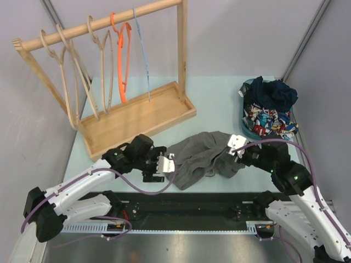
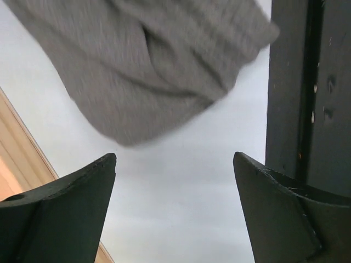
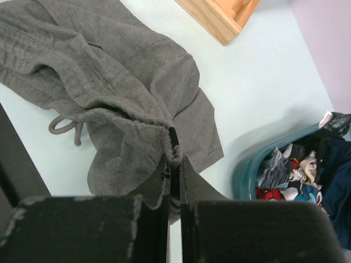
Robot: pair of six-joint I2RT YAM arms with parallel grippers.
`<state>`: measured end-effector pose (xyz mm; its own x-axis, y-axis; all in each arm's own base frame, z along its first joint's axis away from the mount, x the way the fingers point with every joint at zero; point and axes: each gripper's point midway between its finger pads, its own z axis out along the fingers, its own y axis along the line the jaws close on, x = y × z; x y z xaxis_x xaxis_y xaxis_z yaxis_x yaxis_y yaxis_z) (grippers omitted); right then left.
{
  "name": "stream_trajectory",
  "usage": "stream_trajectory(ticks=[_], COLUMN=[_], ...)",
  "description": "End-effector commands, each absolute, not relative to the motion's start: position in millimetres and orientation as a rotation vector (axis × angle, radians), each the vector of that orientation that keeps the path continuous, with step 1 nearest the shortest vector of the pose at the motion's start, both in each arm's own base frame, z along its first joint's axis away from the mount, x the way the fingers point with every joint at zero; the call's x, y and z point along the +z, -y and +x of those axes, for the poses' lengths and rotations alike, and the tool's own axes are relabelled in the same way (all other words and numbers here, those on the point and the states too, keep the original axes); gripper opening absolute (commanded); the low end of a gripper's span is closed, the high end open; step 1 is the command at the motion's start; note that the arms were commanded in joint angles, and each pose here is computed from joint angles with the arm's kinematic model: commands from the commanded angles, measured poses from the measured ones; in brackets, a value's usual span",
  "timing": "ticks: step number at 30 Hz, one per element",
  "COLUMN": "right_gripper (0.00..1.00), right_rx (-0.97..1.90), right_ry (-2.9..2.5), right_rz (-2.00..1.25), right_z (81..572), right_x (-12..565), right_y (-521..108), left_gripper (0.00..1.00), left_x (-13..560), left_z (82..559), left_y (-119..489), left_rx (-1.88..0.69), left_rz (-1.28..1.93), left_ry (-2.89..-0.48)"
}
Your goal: Place the shorts on the hanger
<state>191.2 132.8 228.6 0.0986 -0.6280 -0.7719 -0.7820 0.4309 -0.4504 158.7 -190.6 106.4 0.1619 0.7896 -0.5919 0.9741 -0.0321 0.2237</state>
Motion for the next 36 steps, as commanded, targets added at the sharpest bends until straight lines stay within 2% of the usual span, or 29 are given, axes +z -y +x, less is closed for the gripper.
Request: stream_trajectory(ticks=[1,7,10,14,18,19,20,22,23,24,25,26,27,29,30,32,36], right_gripper=[0.0,0.0,0.0,0.0,0.0,0.0,0.0,0.0,0.0,0.0,0.0,0.0,0.0,0.0,0.0,0.0,0.0], right_rx=[0.177,0.17,0.17,0.172,0.16,0.156,0.145,0.123,0.111,0.104,0.081,0.07,0.059,0.037,0.031,0.015,-0.002], right_ry=[-1.601,-1.6,-1.608,-1.619,-1.614,-1.61,-1.606,-1.589,-1.574,-1.569,-1.547,-1.542,-1.514,-1.456,-1.426,-1.346,-1.24], right_rz=[-1.164,-1.148,-1.145,-1.141,-1.125,-1.123,-1.116,-1.09,-1.073,-1.055,-1.023,-1.009,-0.98,-0.912,-0.887,-0.838,-0.785], right_z=[199,203,205,205,207,207,208,210,211,213,216,219,224,229,236,236,236], right_x=[247,249,248,246,249,250,252,260,267,274,289,296,310,346,363,409,475], right_y=[-132,-133,-133,-133,-131,-131,-129,-126,-124,-123,-120,-119,-119,-115,-117,-113,-111], left_gripper=[0.92,0.92,0.88,0.82,0.76,0.74,0.6,0.38,0.16,0.05,0.0,0.0,0.0,0.0,0.0,0.0,0.0], left_x=[114,101,90,73,45,44,48,70,78,114,147,160,211,250,293,313,391], left_z=[149,109,104,107,127,132,138,153,153,162,169,164,172,172,175,170,166], left_y=[228,264,272,284,286,287,290,291,281,290,285,272,276,258,258,247,228], left_rx=[-0.466,-0.517,-0.504,-0.47,-0.34,-0.32,-0.297,-0.275,-0.287,-0.322,-0.396,-0.436,-0.474,-0.521,-0.523,-0.525,-0.469], left_rz=[1.891,1.988,2.024,2.044,2.055,2.032,2.005,1.911,1.907,1.831,1.734,1.744,1.673,1.618,1.566,1.566,1.462], left_ry=[-1.469,-1.276,-1.25,-1.221,-1.303,-1.329,-1.337,-1.391,-1.447,-1.443,-1.466,-1.514,-1.455,-1.479,-1.422,-1.451,-1.36])
